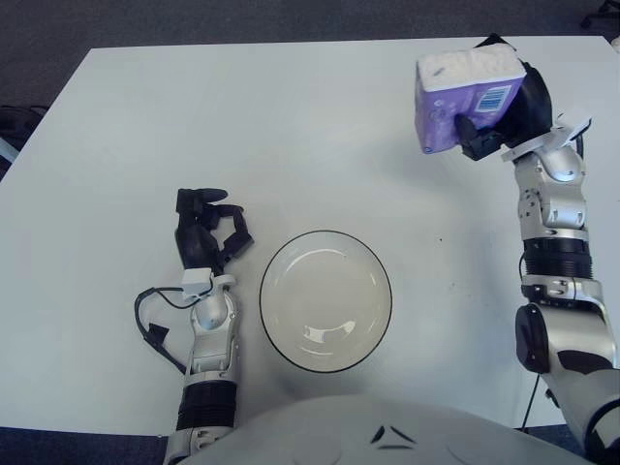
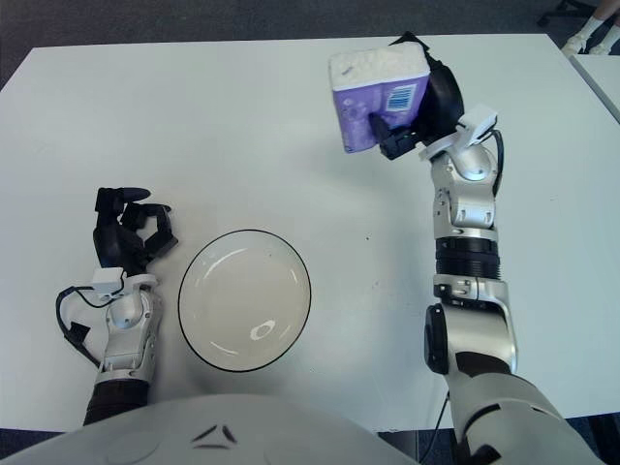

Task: Put the tissue paper into the plate.

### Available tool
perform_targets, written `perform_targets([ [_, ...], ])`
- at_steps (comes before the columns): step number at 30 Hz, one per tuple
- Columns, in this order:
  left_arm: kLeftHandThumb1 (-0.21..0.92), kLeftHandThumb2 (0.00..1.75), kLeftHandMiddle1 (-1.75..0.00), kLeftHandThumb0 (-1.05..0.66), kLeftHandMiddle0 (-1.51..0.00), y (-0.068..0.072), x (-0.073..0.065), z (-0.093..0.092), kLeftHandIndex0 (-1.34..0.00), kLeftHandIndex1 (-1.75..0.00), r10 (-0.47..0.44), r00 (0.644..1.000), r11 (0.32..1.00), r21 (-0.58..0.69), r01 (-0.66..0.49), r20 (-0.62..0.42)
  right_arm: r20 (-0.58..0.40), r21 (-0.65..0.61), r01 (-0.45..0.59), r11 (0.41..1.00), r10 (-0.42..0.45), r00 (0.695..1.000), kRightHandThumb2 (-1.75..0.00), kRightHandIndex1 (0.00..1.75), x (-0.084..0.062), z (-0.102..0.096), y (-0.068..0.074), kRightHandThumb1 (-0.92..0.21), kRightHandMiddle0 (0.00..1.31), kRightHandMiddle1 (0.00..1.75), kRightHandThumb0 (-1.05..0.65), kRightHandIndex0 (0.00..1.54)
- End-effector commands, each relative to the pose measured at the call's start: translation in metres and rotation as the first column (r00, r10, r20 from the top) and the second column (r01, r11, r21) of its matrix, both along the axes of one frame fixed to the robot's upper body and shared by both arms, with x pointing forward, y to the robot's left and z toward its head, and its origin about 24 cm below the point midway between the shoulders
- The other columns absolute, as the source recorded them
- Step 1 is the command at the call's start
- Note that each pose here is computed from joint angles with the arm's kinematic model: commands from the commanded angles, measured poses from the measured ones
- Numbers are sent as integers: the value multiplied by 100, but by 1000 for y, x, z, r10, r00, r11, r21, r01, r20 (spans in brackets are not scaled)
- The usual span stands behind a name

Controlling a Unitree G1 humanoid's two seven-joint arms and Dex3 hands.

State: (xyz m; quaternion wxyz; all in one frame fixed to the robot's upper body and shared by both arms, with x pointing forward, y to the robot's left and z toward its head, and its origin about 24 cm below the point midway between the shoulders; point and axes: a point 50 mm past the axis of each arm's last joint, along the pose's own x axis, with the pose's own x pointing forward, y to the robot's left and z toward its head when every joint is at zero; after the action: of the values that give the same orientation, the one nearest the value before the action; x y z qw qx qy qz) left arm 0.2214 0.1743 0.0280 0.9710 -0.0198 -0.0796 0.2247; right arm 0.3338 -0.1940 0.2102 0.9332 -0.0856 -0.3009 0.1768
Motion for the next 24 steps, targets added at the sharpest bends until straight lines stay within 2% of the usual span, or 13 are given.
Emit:
perform_targets([
  [1, 50, 104, -150, -1, -60, -2, -17, -38, -29, -175, 5, 984, 1000, -17, -8, -177, 53, -17, -4, 1000, 4, 999, -175, 175, -5, 3, 4, 6, 69, 174, 0, 88],
  [6, 50, 103, -149, -1, -60, -2, -15, -38, -29, -175, 10, 984, 1000, -12, -12, -180, 163, -66, -19, 998, 30, 986, -175, 167, -19, 0, 34, 9, 70, 175, 0, 93],
  [11, 50, 103, -147, -1, -61, -3, -14, -38, -29, -175, 8, 984, 1000, -11, -10, -177, 188, -59, -76, 995, 86, 978, -175, 162, -30, -4, 56, 11, 71, 175, 0, 96],
  [24, 49, 104, -148, -1, -62, -5, -12, -37, -29, -175, -1, 985, 1000, -20, -3, -171, 186, -57, -79, 995, 88, 979, -175, 160, -31, -5, 58, 11, 72, 175, 0, 97],
])
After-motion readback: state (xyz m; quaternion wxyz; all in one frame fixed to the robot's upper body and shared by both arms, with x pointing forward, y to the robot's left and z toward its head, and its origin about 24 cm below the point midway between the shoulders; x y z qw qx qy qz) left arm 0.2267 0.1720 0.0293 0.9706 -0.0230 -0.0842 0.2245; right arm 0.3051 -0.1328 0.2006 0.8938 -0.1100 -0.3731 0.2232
